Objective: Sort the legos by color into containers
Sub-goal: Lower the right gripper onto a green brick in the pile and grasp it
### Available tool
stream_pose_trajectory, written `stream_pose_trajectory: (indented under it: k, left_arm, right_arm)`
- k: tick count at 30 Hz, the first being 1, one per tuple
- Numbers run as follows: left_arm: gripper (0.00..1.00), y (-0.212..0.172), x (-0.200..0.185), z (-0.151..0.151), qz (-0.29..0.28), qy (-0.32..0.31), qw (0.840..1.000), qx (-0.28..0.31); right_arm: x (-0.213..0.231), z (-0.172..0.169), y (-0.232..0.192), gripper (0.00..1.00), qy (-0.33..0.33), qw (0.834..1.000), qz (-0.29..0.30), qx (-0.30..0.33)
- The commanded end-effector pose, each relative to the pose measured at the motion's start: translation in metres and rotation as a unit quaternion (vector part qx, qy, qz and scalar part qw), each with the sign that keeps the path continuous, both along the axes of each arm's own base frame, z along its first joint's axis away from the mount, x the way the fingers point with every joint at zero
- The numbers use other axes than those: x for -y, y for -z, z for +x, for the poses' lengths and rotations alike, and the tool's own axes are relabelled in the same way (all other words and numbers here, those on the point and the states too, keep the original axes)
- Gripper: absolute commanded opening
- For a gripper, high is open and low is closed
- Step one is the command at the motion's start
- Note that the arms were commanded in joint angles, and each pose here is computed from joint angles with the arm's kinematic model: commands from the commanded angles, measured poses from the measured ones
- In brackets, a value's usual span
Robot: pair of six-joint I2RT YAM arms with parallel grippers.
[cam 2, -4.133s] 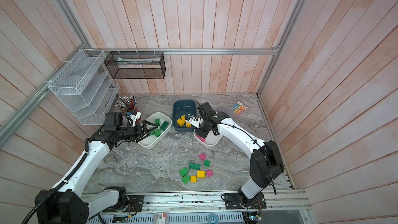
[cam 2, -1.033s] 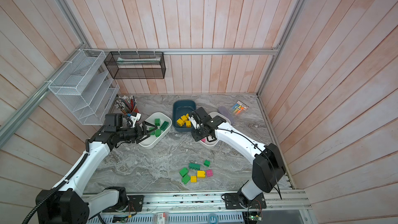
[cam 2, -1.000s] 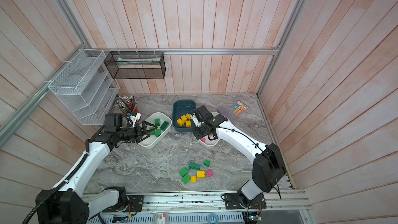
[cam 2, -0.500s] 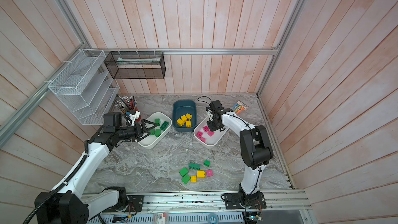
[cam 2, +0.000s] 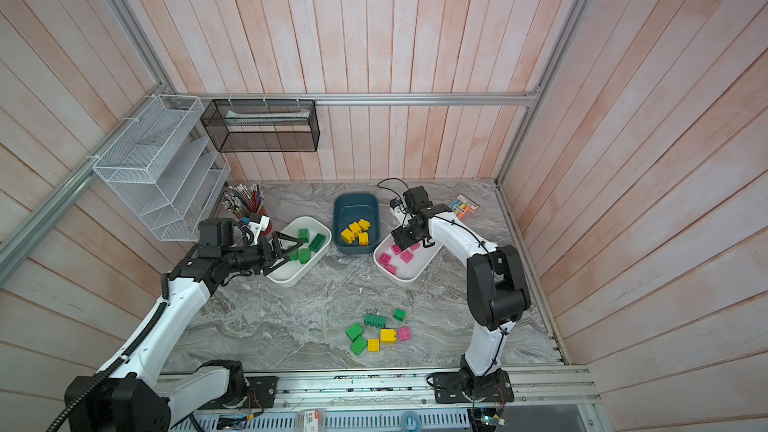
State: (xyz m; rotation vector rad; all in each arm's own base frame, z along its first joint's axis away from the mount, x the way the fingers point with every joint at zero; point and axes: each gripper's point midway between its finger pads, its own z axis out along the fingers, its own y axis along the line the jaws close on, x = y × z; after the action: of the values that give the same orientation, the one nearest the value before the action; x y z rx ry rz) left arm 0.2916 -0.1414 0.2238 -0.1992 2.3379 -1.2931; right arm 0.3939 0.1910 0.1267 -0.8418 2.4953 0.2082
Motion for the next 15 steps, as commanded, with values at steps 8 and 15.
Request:
stream_pose_trajectory:
  k: [8, 15]
  left_arm:
    - [1.0, -0.002, -0.008, 0.006, 0.016, 0.005, 1.0, 0.012]
    - [1.0, -0.004, -0.009, 0.011, 0.016, 0.006, 1.0, 0.017]
  right_arm:
    - [-0.086, -0.163, -0.035, 0.73, -0.272, 0.96, 0.069, -0.007]
    - [-0.093, -0.226, 0.01, 0.74, -0.398, 0.917, 0.024, -0.017]
